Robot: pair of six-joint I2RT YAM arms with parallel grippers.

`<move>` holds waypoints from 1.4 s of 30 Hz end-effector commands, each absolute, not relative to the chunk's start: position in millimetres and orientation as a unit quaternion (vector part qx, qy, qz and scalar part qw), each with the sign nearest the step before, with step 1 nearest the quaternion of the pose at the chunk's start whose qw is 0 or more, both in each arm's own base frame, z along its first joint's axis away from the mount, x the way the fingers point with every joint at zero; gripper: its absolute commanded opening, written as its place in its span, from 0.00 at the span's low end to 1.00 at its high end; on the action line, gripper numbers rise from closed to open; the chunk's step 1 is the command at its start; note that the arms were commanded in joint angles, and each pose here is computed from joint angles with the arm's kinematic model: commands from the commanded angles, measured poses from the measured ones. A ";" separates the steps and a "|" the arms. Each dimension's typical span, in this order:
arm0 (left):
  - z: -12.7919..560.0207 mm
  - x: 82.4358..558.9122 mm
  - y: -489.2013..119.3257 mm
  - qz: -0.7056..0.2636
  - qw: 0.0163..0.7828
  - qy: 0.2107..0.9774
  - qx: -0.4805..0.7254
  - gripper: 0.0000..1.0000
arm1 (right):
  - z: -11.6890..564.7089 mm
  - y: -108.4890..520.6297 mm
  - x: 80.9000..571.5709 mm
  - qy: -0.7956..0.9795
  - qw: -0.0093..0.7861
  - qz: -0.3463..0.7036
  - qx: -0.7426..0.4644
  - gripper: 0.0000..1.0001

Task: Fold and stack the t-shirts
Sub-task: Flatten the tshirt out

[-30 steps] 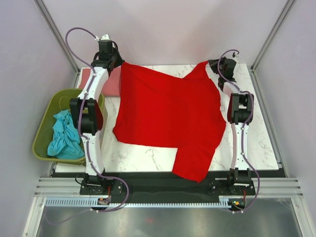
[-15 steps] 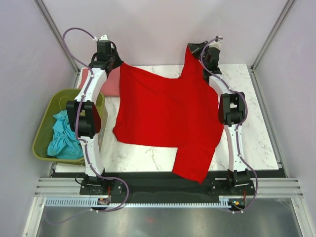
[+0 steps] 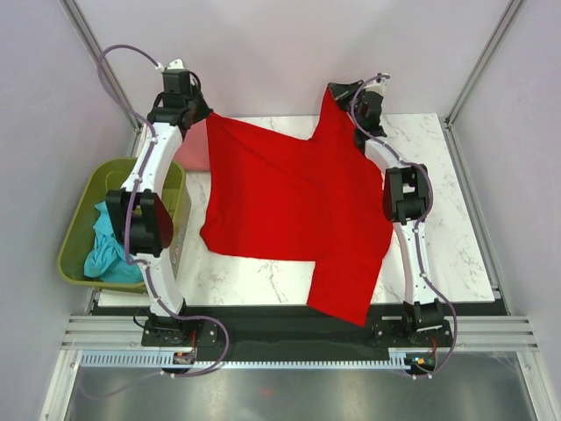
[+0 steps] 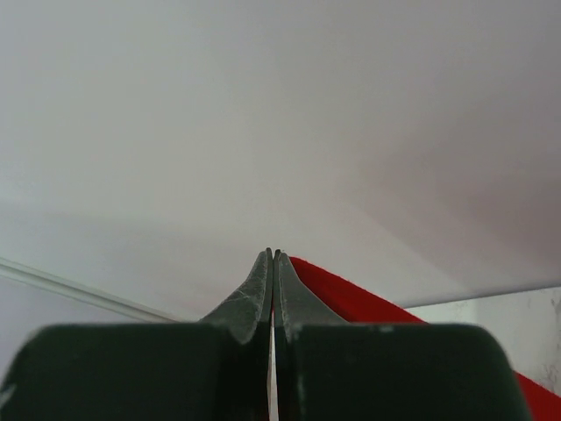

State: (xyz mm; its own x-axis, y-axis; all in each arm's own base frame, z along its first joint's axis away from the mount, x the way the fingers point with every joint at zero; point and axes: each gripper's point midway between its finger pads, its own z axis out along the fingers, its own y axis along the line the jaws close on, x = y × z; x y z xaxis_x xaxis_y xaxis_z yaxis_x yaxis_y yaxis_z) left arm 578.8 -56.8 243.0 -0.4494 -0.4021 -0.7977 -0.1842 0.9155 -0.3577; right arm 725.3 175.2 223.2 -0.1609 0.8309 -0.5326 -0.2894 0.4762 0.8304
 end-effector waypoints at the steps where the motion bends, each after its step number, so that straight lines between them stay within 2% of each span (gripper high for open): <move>1: 333.6 552.8 -36.4 -0.086 0.571 0.799 -0.168 0.02 | 233.4 178.2 729.9 0.586 0.619 0.468 0.233 0.00; 7: 362.6 532.6 -32.1 -0.081 0.586 0.788 -0.170 0.02 | 204.3 166.9 741.3 0.595 0.613 0.437 0.280 0.00; 17: 365.6 518.7 -15.6 -0.040 0.584 0.790 -0.183 0.02 | 162.6 168.3 746.1 0.607 0.589 0.439 0.303 0.00; 23: 341.7 533.7 -34.2 -0.073 0.560 0.810 -0.156 0.02 | 157.3 157.9 744.9 0.622 0.590 0.417 0.301 0.00; 24: 337.6 536.5 -40.3 -0.084 0.555 0.814 -0.147 0.02 | 138.0 154.0 740.9 0.638 0.576 0.407 0.310 0.00; 25: 330.4 539.3 -42.7 -0.088 0.549 0.819 -0.143 0.02 | 149.5 147.0 737.5 0.638 0.576 0.406 0.311 0.00; 26: 324.9 541.1 -44.8 -0.091 0.543 0.822 -0.141 0.02 | 119.9 144.9 728.1 0.667 0.547 0.390 0.324 0.00; 27: 314.1 544.1 -47.7 -0.095 0.534 0.829 -0.141 0.02 | 113.6 144.5 721.2 0.682 0.540 0.378 0.319 0.00; 28: 310.8 545.3 -48.5 -0.095 0.531 0.831 -0.139 0.02 | 133.7 146.5 713.8 0.683 0.547 0.375 0.306 0.00; 29: 306.9 546.2 -50.9 -0.099 0.527 0.833 -0.137 0.02 | 114.5 147.9 701.9 0.706 0.534 0.356 0.300 0.00; 31: 297.1 549.7 -54.2 -0.103 0.518 0.838 -0.135 0.02 | 123.1 149.3 690.5 0.728 0.541 0.322 0.270 0.00; 32: 294.0 550.3 -55.4 -0.105 0.515 0.840 -0.133 0.02 | 104.5 146.1 680.8 0.750 0.522 0.301 0.272 0.00; 34: 288.6 551.1 -58.3 -0.109 0.509 0.844 -0.131 0.02 | 105.9 140.3 671.4 0.764 0.516 0.282 0.265 0.00; 38: 279.7 551.8 -70.8 -0.122 0.499 0.849 -0.124 0.02 | 77.5 134.8 633.9 0.817 0.457 0.237 0.260 0.00; 39: 274.4 550.2 -76.8 -0.133 0.491 0.853 -0.119 0.02 | 86.9 132.6 626.4 0.819 0.453 0.234 0.261 0.00; 42: 263.2 548.3 -90.8 -0.142 0.478 0.860 -0.111 0.02 | 56.9 121.5 599.6 0.847 0.410 0.191 0.279 0.00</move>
